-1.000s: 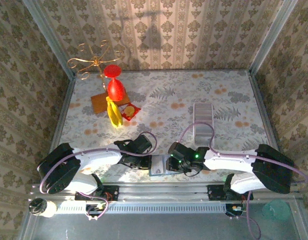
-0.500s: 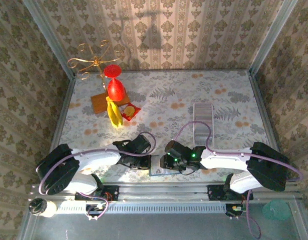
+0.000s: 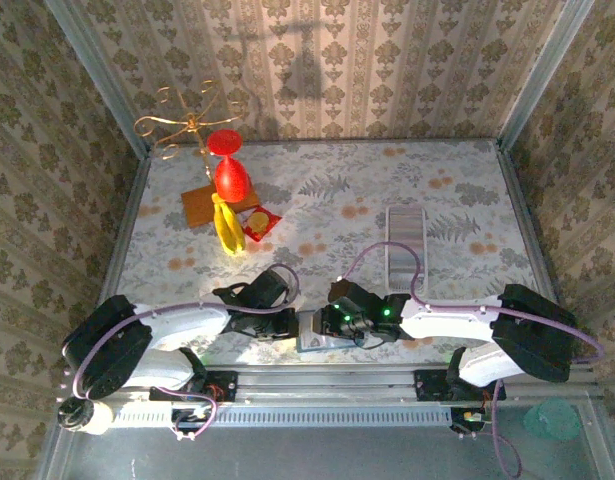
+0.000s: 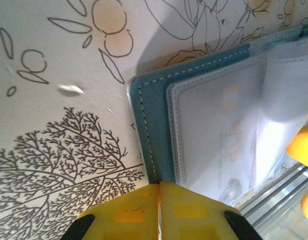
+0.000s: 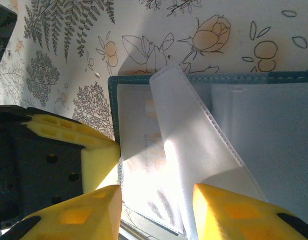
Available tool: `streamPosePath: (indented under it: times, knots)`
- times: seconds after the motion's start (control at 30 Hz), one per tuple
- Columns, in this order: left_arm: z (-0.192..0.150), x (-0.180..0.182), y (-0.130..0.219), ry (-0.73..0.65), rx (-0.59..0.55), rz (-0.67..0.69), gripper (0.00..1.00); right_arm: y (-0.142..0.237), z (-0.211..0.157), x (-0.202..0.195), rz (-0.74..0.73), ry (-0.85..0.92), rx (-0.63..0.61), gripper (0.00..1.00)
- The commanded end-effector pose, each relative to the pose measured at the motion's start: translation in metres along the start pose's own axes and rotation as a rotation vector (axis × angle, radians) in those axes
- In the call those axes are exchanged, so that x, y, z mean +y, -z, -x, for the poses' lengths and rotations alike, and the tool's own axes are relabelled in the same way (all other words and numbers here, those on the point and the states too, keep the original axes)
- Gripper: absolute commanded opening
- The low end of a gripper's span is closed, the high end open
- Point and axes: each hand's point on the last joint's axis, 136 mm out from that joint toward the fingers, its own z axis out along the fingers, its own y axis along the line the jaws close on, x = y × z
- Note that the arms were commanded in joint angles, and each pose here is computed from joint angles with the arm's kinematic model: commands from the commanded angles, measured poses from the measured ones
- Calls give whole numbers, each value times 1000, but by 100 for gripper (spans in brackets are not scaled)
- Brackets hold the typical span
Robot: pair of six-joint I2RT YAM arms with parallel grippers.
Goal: Put the credit cards into the card holder
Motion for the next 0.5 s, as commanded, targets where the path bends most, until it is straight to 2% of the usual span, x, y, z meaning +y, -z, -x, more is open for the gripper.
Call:
streamPosePath:
  times: [0.0,0.47]
  knots:
    - [-3,6,0,45,2,-13,9,-5,-7,-5,-13,-15,26,38]
    - [-1,15,2,127,-31,-60,9,-11,-5,15,28,15,33,32]
